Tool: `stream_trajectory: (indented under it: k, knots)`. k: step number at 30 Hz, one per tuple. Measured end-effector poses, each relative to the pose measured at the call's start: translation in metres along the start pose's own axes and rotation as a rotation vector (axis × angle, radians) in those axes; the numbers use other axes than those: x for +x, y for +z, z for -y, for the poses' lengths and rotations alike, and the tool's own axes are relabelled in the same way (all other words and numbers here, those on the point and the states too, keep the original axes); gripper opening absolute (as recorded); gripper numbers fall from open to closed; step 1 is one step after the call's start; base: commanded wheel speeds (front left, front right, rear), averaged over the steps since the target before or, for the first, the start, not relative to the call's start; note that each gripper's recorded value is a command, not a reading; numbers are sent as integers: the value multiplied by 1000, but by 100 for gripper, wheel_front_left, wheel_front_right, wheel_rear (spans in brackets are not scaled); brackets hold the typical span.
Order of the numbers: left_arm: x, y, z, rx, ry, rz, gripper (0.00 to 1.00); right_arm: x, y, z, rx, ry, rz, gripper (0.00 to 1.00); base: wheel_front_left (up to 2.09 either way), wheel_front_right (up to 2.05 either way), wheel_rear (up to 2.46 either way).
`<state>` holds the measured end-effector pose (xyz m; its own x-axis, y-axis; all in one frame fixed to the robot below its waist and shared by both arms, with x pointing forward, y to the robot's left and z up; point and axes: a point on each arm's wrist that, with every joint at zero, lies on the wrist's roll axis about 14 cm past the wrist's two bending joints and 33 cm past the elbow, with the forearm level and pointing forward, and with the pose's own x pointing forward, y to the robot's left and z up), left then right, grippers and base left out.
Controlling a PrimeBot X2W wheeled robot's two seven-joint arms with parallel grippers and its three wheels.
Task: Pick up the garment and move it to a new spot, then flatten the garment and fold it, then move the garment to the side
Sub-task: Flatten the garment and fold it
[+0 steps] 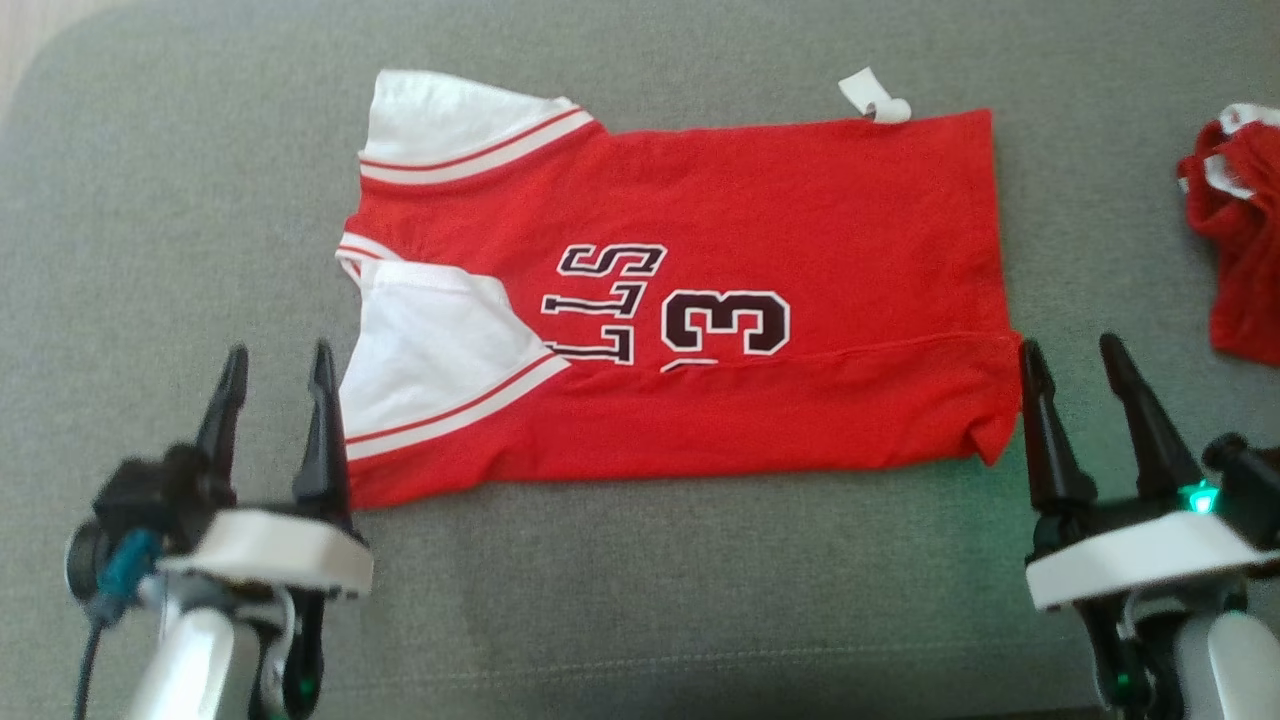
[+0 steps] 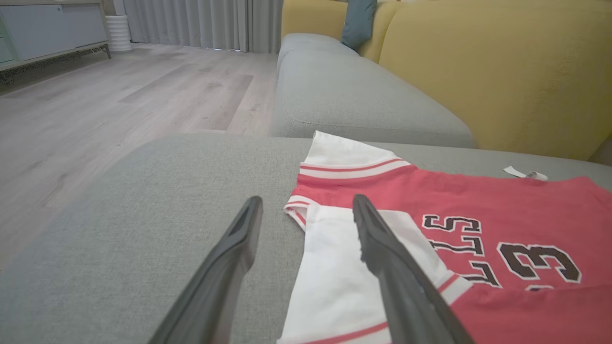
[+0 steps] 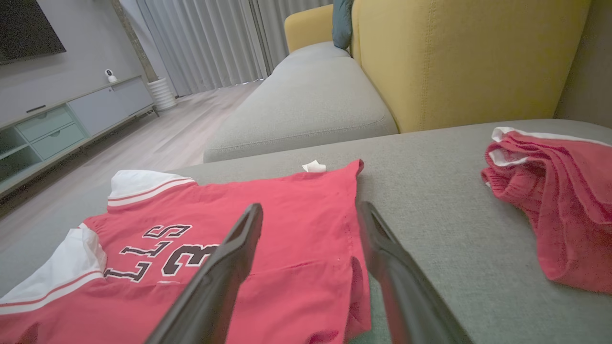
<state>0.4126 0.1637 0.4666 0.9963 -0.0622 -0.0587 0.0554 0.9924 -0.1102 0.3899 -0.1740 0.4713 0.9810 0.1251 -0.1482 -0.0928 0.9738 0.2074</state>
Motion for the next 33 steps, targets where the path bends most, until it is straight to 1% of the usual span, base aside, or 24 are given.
stream_trajectory:
  k: [7, 13, 17, 20, 25, 28, 33]
  knots:
    - [-28, -13, 3, -8, 6, -42, 100, -21, -8, 3, -4, -23, -24, 100, 0, 0, 0]
    - [-34, -14, 4, -17, 10, -49, 100, -23, -10, 1, 0, -20, -26, 100, 0, 0, 0]
    - [-36, -25, 5, -36, 0, -99, 100, -23, -15, 2, 8, -22, -45, 100, 0, 0, 0]
    - [-41, -48, 6, -76, -6, -195, 100, -25, -35, 4, 58, -31, -124, 100, 0, 0, 0]
    - [-49, -80, 6, -123, -8, -334, 100, -28, -65, 13, 66, -54, -248, 100, 0, 0, 0]
    - [-49, -96, 5, -155, -6, -400, 100, -25, -76, 16, 68, -61, -289, 100, 0, 0, 0]
    - [-40, -106, 6, -185, -17, -451, 100, -9, -84, 18, 75, -56, -329, 100, 0, 0, 0]
